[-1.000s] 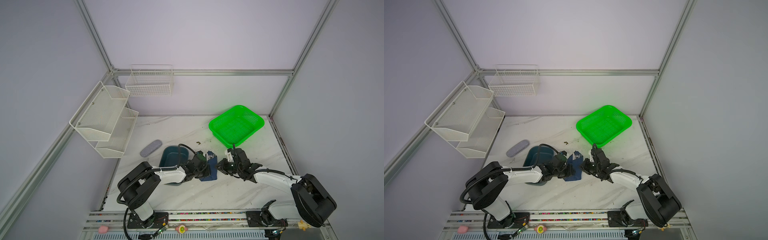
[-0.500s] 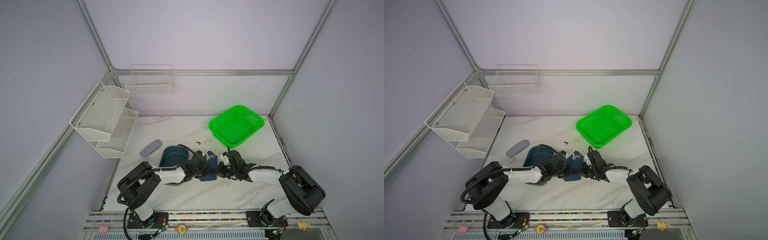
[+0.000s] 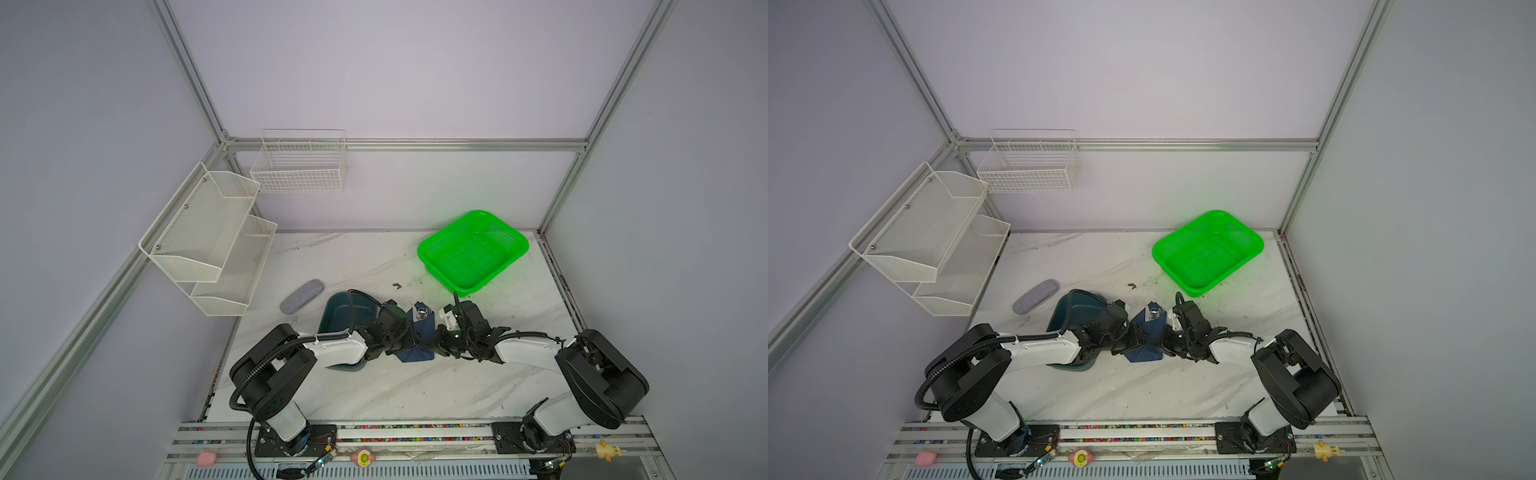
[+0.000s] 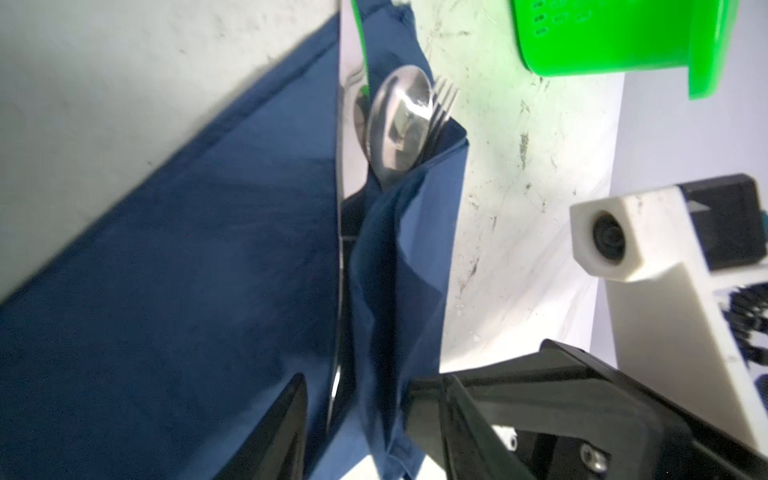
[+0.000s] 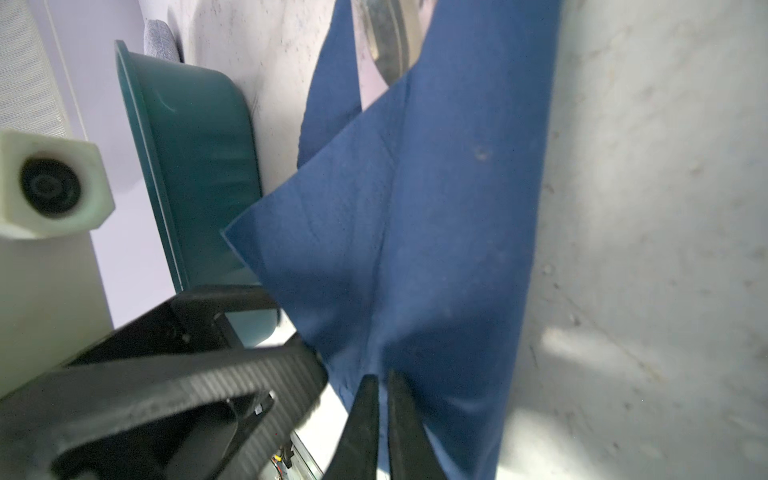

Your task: Place the utensils on the paper napkin and roll it up

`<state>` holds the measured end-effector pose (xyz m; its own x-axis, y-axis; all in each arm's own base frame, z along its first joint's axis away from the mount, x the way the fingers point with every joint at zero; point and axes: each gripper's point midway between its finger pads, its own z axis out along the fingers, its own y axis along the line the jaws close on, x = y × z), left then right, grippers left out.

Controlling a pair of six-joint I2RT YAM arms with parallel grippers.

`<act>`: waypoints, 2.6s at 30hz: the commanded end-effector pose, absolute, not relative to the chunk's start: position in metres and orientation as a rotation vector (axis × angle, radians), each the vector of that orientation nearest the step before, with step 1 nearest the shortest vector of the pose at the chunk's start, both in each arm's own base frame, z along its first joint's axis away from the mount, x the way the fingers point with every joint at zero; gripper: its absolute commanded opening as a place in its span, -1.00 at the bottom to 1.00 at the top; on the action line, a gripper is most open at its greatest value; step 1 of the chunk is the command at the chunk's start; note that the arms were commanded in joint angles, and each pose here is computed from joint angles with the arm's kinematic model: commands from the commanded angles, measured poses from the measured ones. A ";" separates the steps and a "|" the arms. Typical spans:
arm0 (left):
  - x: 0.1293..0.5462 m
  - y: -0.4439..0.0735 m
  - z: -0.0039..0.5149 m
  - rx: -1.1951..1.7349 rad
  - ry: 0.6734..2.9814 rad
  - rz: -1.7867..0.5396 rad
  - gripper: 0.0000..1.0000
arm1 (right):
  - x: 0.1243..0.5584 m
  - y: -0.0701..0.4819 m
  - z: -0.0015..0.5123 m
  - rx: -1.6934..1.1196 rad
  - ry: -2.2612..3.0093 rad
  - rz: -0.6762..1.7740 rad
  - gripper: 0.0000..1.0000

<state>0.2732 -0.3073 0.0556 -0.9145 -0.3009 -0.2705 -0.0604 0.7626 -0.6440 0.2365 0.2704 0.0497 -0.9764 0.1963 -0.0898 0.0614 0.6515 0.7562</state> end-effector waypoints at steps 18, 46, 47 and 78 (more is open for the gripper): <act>0.311 -0.333 0.095 -0.182 2.495 -1.055 0.06 | 0.235 0.275 0.060 0.157 2.675 1.261 -0.77; 0.300 -0.302 0.067 -0.106 2.572 -0.836 -0.85 | 0.247 0.205 0.069 0.395 2.624 0.775 -0.60; 0.298 -0.301 0.065 -0.105 2.575 -0.832 -0.86 | 0.249 0.191 0.069 0.444 2.611 0.676 -0.61; 0.286 -0.272 0.038 -0.074 2.610 -0.656 -1.00 | 0.236 0.238 0.070 0.322 2.586 1.094 -0.78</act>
